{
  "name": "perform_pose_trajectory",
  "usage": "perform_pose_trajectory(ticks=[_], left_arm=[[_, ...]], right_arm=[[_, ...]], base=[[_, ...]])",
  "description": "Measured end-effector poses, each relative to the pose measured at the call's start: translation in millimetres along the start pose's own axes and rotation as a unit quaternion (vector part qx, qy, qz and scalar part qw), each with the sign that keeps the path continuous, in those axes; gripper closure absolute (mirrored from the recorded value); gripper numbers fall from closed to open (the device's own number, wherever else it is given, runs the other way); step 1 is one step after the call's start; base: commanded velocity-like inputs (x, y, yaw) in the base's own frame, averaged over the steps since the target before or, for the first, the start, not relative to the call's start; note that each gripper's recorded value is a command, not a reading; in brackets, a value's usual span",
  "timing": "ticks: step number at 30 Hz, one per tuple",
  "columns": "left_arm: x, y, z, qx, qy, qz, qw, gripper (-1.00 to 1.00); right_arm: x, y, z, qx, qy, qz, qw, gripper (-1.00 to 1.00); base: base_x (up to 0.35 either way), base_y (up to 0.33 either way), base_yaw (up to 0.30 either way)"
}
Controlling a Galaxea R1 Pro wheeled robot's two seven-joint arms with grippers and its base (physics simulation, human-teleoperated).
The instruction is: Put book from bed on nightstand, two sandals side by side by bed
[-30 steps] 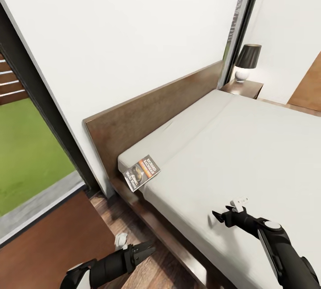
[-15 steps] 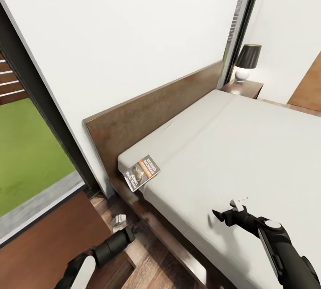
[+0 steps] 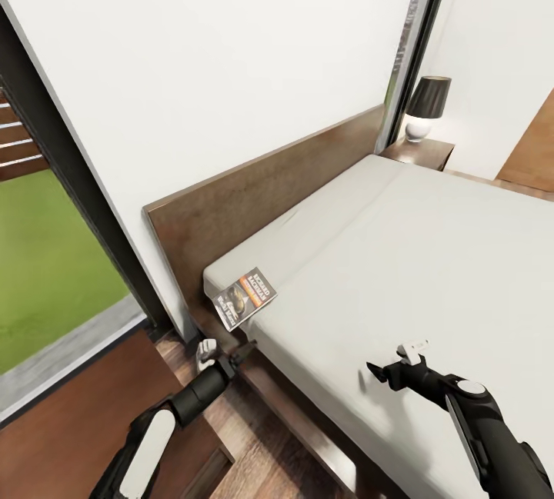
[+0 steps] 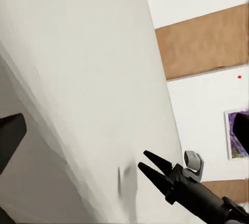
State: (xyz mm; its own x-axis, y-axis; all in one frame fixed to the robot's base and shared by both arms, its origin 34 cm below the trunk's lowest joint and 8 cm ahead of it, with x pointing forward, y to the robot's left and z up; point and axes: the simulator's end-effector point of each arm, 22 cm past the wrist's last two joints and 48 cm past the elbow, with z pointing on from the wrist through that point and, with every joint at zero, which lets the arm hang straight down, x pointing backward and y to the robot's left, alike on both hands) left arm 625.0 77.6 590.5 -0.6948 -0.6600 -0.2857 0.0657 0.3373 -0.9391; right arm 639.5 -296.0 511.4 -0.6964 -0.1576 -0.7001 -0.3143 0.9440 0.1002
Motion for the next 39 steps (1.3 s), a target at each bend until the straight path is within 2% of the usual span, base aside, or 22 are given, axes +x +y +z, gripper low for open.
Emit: perform_pose_trajectory(ticks=[5,7,11,18,22,26,27,30,34,39], left_arm=[[-10,-5,-0.7,0.012,-0.017,-0.022,0.9995,-1.0],[-13,-5,-1.4,0.015,-0.021,-0.027,0.9993,-1.0],[-14,-5,-1.7,0.015,-0.023,-0.028,0.9992,-1.0],[-14,-5,-1.9,0.014,-0.024,-0.029,0.9992,-1.0],[-14,-4,-1.7,0.014,-0.024,-0.029,0.9992,-1.0],[-14,-4,-1.6,0.014,-0.024,-0.029,0.9992,-1.0],[-14,-5,-1.5,0.014,-0.024,-0.029,0.9992,-1.0],[-14,-5,-1.9,0.015,-0.024,-0.029,0.9992,-1.0],[-14,-5,-1.6,0.015,-0.024,-0.029,0.9992,-1.0],[-13,-5,-1.0,0.015,-0.023,-0.03,0.9992,-1.0]], right_arm=[[0,-8,-2.9,0.008,-0.004,0.008,0.9999,-1.0],[0,-27,-10.3,0.027,-0.01,0.027,0.9992,-1.0],[1,-51,-20.6,0.051,-0.02,0.05,0.9972,-1.0],[0,-54,-22.4,0.055,-0.023,0.052,0.9969,-1.0],[-19,-64,-33.5,0.067,-0.047,0.044,0.9956,-1.0],[-22,-76,-63.1,0.063,-0.073,0.053,0.994,-1.0],[-22,-82,-77.1,0.057,-0.084,0.06,0.993,-1.0],[-17,-109,-119.6,0.058,-0.119,0.093,0.9868,-1.0],[-6,-134,-158.7,0.069,-0.15,0.13,0.9777,-1.0],[-6,-149,-189.2,0.058,-0.192,0.159,0.9667,-1.0]], base=[[0.0,0.0,0.0],[0.0,0.0,0.0],[0.0,0.0,0.0],[0.0,0.0,0.0],[0.0,0.0,0.0],[0.0,0.0,0.0],[0.0,0.0,0.0],[0.0,0.0,0.0],[0.0,0.0,0.0],[0.0,0.0,0.0]])
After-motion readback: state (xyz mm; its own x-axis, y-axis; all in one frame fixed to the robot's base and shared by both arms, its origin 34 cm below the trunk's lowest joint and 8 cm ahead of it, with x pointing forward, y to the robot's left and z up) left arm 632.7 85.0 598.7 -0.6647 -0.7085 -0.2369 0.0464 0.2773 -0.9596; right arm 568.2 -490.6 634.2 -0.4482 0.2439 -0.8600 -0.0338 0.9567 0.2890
